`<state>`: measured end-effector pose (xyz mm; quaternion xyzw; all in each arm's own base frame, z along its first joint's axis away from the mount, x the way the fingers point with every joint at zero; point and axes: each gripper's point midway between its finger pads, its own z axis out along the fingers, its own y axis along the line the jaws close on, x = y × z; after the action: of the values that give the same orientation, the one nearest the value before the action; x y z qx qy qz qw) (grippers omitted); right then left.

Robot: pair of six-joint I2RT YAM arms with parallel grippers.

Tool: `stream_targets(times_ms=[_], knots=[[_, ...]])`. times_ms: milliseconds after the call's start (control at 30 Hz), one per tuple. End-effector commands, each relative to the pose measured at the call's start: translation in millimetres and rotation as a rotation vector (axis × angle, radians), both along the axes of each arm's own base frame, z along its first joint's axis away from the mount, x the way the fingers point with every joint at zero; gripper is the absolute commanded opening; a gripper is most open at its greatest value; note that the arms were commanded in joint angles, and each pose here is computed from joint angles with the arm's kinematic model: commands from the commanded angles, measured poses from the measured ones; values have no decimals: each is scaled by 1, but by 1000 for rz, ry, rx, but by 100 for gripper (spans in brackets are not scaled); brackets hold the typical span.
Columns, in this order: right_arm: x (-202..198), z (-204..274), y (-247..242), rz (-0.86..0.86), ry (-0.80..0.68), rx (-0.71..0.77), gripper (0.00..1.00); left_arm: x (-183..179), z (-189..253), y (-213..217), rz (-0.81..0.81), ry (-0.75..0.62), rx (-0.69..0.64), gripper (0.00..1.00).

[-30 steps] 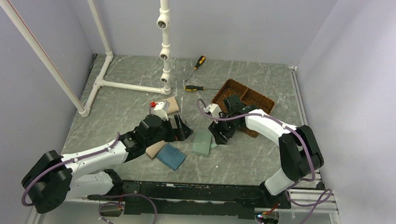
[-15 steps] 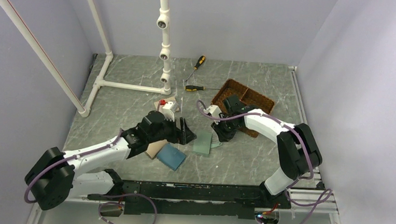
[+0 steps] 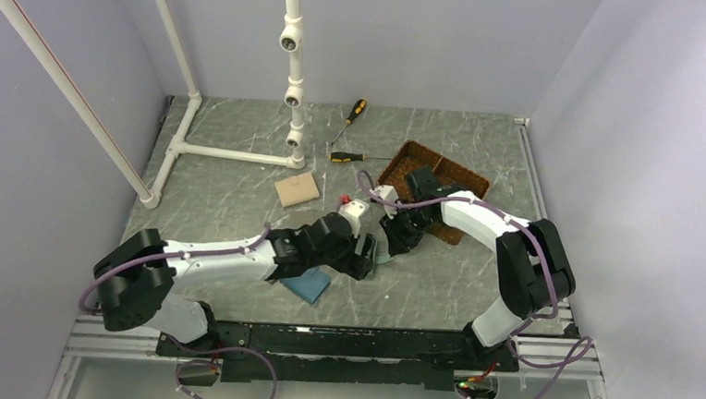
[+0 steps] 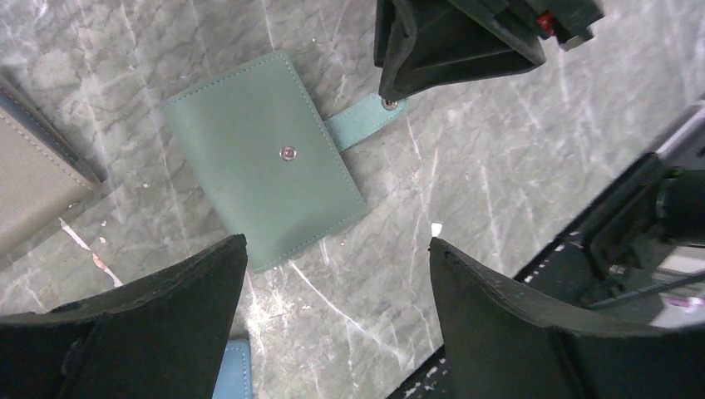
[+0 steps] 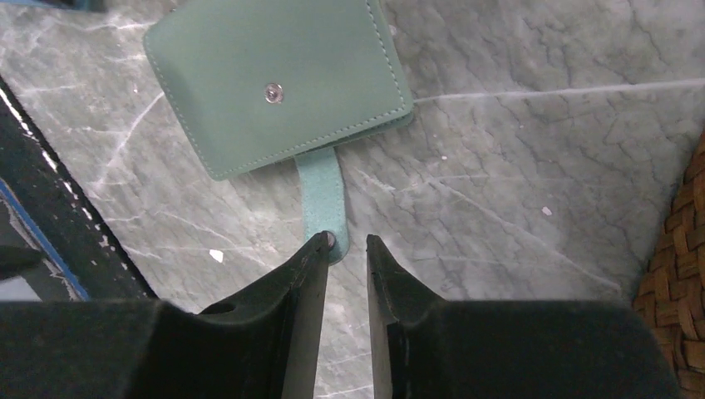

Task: Take the credit cards out of the card holder
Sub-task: Open the card holder at the center of the board.

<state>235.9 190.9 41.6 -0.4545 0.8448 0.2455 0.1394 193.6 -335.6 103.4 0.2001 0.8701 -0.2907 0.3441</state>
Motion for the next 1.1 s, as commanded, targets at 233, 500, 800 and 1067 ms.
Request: stream_targets(times_ms=[233, 500, 800, 1067], knots=[[5, 22, 16, 9, 5, 106, 28, 7, -12, -11, 78, -125, 264, 94], [6, 25, 16, 12, 1, 118, 28, 5, -30, -16, 101, -81, 264, 100], [5, 26, 17, 16, 4, 123, 28, 7, -34, -17, 127, -62, 274, 100], [5, 27, 18, 20, 5, 128, 28, 10, -38, -17, 147, -46, 322, 96]])
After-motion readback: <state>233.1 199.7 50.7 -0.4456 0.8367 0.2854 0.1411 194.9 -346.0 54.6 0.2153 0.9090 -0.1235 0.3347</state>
